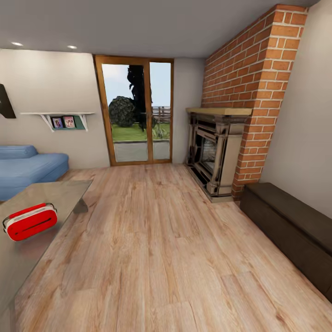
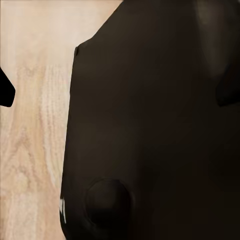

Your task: Turn on the radio receiver that's on the table in the living room.

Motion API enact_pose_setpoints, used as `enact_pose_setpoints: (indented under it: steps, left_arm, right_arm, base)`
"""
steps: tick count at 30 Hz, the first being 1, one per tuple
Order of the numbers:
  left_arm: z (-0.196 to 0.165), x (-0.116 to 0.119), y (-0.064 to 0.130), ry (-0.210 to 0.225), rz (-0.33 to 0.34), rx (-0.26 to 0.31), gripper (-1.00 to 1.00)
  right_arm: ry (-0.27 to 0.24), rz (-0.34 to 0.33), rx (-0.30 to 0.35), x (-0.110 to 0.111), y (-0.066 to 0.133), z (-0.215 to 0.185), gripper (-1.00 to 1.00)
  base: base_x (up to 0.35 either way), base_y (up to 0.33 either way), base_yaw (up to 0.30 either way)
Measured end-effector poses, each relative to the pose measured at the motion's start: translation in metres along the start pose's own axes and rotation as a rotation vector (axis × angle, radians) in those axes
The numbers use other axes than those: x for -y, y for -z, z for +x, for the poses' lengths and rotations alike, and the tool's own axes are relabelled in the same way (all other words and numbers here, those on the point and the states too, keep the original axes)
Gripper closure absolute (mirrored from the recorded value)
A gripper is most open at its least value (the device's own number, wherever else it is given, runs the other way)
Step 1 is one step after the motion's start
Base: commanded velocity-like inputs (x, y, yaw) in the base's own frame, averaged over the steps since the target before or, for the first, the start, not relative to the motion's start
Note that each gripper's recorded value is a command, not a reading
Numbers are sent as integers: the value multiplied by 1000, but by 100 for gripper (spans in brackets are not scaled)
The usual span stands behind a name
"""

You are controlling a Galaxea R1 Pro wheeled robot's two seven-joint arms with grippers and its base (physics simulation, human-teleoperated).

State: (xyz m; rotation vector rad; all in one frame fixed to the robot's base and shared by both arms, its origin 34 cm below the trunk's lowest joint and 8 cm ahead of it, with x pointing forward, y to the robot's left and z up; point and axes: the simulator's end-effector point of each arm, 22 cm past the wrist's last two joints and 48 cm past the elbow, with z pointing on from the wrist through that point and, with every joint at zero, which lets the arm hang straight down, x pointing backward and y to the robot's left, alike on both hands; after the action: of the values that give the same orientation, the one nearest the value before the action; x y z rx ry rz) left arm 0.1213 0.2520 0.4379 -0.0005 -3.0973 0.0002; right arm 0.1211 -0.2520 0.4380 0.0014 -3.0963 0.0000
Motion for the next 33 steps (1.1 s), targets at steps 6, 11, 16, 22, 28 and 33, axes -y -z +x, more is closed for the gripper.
enact_pose_setpoints:
  steps: [6, 11, 16, 22, 28, 33]
  left_arm:
    - [-7, -3, 0, -5, -2, 18, -100]
    - [-12, -4, 0, -5, -4, 37, -100]
    - [-13, -4, 0, -4, -4, 40, -100]
    - [-13, -3, 0, -4, -3, 41, -100]
    - [-13, -2, 0, -2, -2, 41, -100]
    - [-14, -2, 0, -1, -2, 43, -100]
  right_arm:
    - [40, 0, 3, 0, 0, -7, -100]
    - [40, -5, 6, -3, 0, -8, -100]
    - [46, -6, 8, -4, 0, -8, -100]
    - [77, -6, 19, -4, 0, -11, -100]
    - [108, -6, 53, -4, 0, -18, -100]
    - [260, -13, 87, -7, 1, -25, -100]
  base:
    - [0, 0, 0]
    - [0, 0, 0]
    - [0, 0, 0]
    - [0, 0, 149]
    - [0, 0, 281]
    - [0, 0, 290]
